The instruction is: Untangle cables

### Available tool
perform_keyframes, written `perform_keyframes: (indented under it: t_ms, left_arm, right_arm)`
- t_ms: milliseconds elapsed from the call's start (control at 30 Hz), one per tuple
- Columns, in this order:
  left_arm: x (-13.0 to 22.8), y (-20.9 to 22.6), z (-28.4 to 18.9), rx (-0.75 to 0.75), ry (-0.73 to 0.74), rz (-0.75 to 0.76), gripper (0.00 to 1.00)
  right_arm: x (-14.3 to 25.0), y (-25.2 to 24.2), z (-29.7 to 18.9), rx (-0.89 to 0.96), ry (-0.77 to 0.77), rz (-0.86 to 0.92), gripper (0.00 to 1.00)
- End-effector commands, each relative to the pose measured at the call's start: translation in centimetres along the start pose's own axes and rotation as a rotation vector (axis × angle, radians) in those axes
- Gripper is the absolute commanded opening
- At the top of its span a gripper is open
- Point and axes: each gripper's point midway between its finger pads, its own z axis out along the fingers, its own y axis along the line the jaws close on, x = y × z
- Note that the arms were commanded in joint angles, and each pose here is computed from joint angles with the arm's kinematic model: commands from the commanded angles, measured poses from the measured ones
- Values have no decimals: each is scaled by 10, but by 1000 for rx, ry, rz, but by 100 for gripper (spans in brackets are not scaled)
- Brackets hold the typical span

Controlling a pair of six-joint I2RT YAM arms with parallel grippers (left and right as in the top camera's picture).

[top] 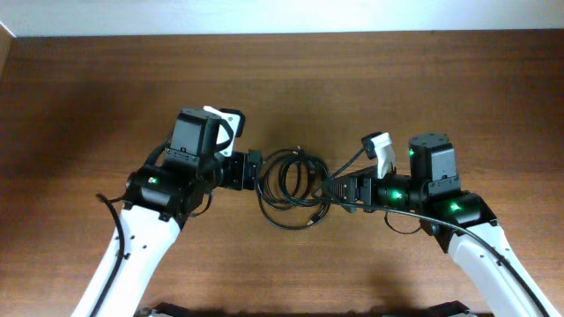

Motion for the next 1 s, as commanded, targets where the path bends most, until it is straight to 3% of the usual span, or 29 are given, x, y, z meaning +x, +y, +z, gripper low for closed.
perform_keyframes:
  t_ms: [0, 33, 100, 233, 300, 333, 467, 533, 667, 700, 833, 900, 967]
  left_arm:
    - [3, 17, -4, -92, -1, -59, 99]
    - [11, 29, -4, -163, 19, -91, 99]
    - [30, 71, -15, -416, 12, -371, 99]
    - [30, 71, -15, -414, 11, -377, 99]
    - [31, 71, -15, -415, 14, -376, 99]
    - [31, 71, -15, -415, 14, -377, 99]
    - [31, 71, -15, -415, 14, -377, 99]
    - [31, 71, -15, -415, 14, -377, 99]
    - [31, 71, -15, -415, 14, -376, 99]
    - [31, 71, -15, -415, 14, -377, 99]
    - [31, 71, -15, -415, 14, -377, 99]
    - [31, 71, -15, -415, 14, -377, 99]
    - [31, 71, -15, -415, 14, -377, 99]
  right_arm:
    - [-3, 4, -2, -17, -7, -21, 85]
    - [-2, 3, -2, -12, -3, -16, 86]
    - [-2, -5, -2, 36, -12, 51, 89]
    - [1, -43, -8, 253, -47, 245, 99]
    - [10, -60, -13, 347, -79, 528, 99]
    - [11, -59, -13, 344, -90, 610, 99]
    - [8, -53, -10, 299, -88, 626, 99]
    - [18, -54, 1, 298, -62, 777, 99]
    - [31, -48, 62, 255, 31, 872, 80]
    - [37, -52, 74, 256, 57, 918, 68]
    - [53, -65, 87, 284, 114, 981, 47]
    - [54, -66, 88, 287, 116, 983, 43]
    - [54, -67, 87, 290, 113, 982, 30]
